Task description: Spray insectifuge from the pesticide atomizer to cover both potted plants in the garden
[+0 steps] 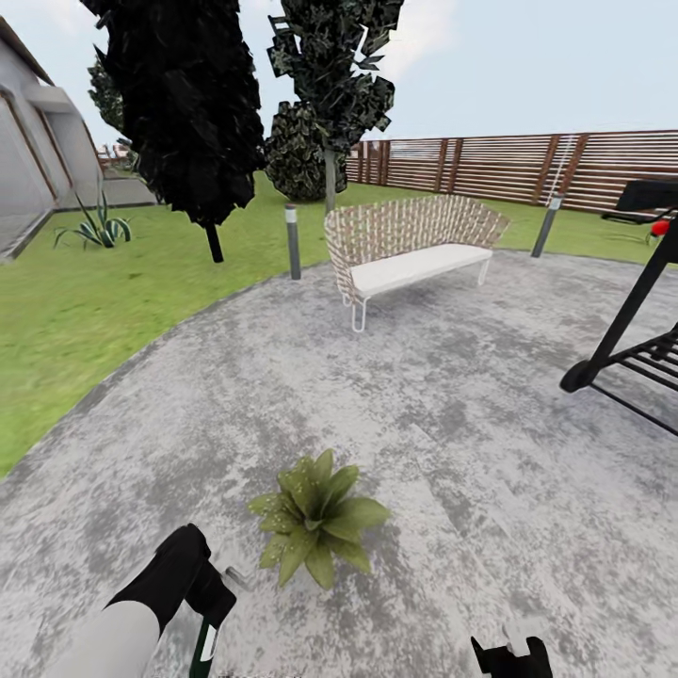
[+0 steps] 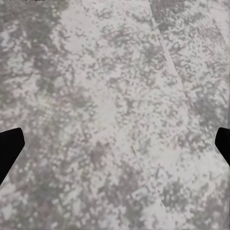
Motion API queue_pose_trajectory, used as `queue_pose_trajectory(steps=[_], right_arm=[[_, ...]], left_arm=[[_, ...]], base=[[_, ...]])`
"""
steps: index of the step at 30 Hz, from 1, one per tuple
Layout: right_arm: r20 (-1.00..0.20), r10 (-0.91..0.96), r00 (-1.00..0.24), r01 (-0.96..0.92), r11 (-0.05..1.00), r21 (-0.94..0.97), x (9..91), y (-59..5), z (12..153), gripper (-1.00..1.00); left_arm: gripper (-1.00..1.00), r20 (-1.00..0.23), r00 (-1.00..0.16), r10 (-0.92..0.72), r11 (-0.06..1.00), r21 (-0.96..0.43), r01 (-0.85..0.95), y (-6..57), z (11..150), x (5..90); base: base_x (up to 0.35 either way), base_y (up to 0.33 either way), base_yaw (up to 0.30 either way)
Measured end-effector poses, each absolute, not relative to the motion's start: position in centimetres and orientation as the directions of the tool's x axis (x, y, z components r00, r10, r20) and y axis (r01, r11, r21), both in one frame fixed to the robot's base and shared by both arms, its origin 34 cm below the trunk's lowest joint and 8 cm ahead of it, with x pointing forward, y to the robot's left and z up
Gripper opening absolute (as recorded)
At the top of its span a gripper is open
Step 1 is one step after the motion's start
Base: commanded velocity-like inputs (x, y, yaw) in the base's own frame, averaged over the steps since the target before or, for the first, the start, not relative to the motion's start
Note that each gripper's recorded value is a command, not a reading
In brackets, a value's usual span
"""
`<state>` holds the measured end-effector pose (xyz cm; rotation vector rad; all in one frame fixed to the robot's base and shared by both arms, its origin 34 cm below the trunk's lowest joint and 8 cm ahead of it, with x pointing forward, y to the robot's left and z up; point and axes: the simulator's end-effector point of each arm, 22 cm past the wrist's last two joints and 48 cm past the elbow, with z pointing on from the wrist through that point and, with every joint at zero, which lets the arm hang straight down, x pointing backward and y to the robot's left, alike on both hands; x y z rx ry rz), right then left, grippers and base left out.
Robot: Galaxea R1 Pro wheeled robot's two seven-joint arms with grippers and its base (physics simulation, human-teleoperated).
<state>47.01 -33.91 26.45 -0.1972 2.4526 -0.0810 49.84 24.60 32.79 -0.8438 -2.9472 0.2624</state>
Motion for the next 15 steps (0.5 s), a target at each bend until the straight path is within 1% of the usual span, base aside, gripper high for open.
queue_pose_trajectory(steps=[15], right_arm=[[-0.622,-0.163,-0.766,-0.121,0.987,-0.109,47.01,-33.90,26.45,1.00]], left_arm=[[-1.00,0.016,-0.847,0.531,0.835,-0.180,0.520,24.67,32.79,49.85]], base=[[0.000,-0.274,0.248]])
